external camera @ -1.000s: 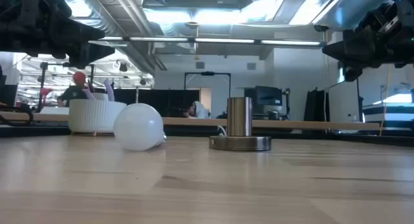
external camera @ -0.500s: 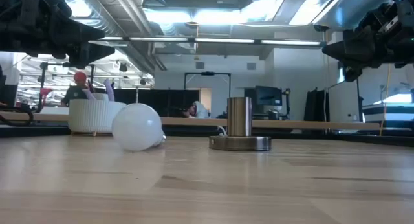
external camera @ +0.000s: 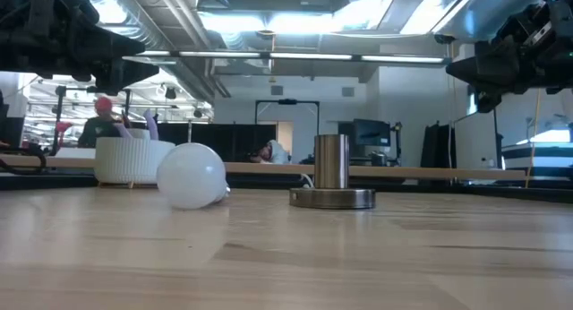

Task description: Screw lightbulb

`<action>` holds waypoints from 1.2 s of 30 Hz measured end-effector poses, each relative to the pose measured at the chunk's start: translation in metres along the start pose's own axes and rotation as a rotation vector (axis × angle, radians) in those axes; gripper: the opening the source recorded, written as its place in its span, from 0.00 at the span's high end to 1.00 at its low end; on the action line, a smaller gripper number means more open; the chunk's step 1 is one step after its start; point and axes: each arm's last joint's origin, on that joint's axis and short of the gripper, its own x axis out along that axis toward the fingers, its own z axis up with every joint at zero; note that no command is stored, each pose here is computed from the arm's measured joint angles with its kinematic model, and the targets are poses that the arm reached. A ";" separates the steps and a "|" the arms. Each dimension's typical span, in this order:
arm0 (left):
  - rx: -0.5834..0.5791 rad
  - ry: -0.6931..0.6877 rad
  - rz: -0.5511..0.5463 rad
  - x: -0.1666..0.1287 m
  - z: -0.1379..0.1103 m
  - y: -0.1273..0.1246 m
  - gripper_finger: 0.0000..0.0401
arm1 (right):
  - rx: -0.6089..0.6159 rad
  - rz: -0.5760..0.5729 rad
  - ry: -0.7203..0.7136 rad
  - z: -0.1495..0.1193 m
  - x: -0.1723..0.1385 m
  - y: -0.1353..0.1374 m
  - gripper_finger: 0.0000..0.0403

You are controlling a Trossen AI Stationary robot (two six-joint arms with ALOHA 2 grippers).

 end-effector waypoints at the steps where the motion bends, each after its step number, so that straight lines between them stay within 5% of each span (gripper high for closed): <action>1: 0.000 0.001 0.000 0.000 0.000 0.000 0.21 | 0.000 0.000 0.000 0.000 0.000 0.000 0.98; 25: 0.011 -0.075 -0.003 0.000 0.007 0.000 0.21 | 0.033 -0.003 -0.025 0.003 0.000 0.001 0.98; 30: -0.170 -0.136 -0.017 -0.001 0.013 -0.001 0.21 | 0.235 0.020 -0.029 0.006 -0.001 0.002 0.98; 36: -0.313 -0.143 -0.025 -0.001 0.014 0.000 0.21 | 0.232 0.014 -0.044 0.008 -0.001 0.002 0.98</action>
